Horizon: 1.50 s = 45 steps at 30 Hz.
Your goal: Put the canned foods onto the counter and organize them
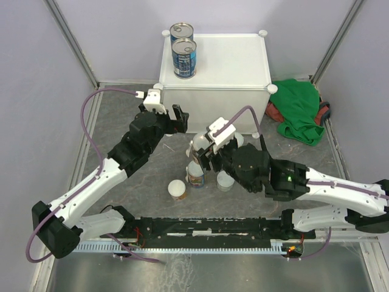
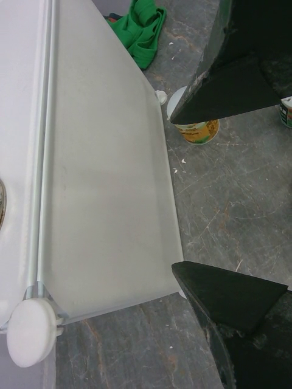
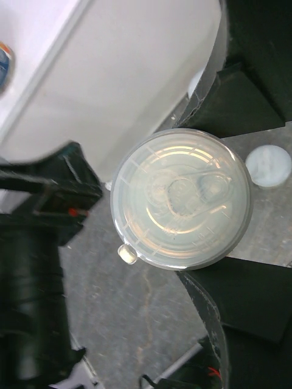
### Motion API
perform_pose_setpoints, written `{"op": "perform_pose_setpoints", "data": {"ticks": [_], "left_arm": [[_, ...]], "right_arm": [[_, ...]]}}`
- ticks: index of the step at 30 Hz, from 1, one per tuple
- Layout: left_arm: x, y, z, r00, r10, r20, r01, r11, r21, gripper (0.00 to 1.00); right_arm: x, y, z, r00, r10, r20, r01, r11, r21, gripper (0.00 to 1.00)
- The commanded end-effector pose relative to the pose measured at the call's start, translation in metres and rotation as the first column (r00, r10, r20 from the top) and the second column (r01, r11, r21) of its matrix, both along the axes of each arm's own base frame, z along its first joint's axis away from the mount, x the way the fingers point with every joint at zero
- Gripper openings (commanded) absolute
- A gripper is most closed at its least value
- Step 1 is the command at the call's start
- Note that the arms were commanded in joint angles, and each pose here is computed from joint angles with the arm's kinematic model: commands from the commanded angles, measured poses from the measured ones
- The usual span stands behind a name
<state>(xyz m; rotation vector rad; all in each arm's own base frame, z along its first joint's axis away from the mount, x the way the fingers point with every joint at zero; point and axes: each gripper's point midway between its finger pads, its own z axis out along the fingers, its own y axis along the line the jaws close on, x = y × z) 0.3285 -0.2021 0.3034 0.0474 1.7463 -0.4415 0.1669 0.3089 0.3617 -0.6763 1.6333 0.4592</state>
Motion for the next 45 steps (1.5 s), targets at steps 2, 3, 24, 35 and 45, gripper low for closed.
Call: {"op": "perform_pose_setpoints", "data": {"ticks": [2, 3, 24, 35, 45], "left_arm": [[-0.005, 0.005, 0.027, 0.998, 0.011, 0.060, -0.009, 1.000, -0.025, 0.99], [-0.005, 0.006, 0.029, 0.998, 0.012, 0.062, -0.010, 1.000, -0.025, 0.99], [-0.006, 0.009, 0.062, 0.993, 0.012, 0.113, -0.008, 0.999, -0.033, 0.99], [0.001, 0.007, 0.076, 0.988, 0.016, 0.151, -0.015, 1.000, -0.006, 0.99], [0.006, 0.003, 0.083, 0.985, 0.012, 0.174, -0.009, 1.000, -0.016, 0.99]], "right_arm": [[0.025, -0.010, 0.106, 0.989, -0.075, 0.124, 0.048, 0.977, 0.207, 0.01], [0.031, -0.011, 0.115, 0.987, -0.089, 0.133, 0.060, 0.975, 0.212, 0.01], [0.181, -0.041, 0.198, 0.946, -0.297, 0.131, 0.235, 0.905, 0.354, 0.01], [0.281, -0.065, 0.198, 0.918, -0.381, 0.107, 0.314, 0.866, 0.390, 0.01], [0.341, -0.070, 0.179, 0.899, -0.415, 0.137, 0.340, 0.862, 0.377, 0.01]]}}
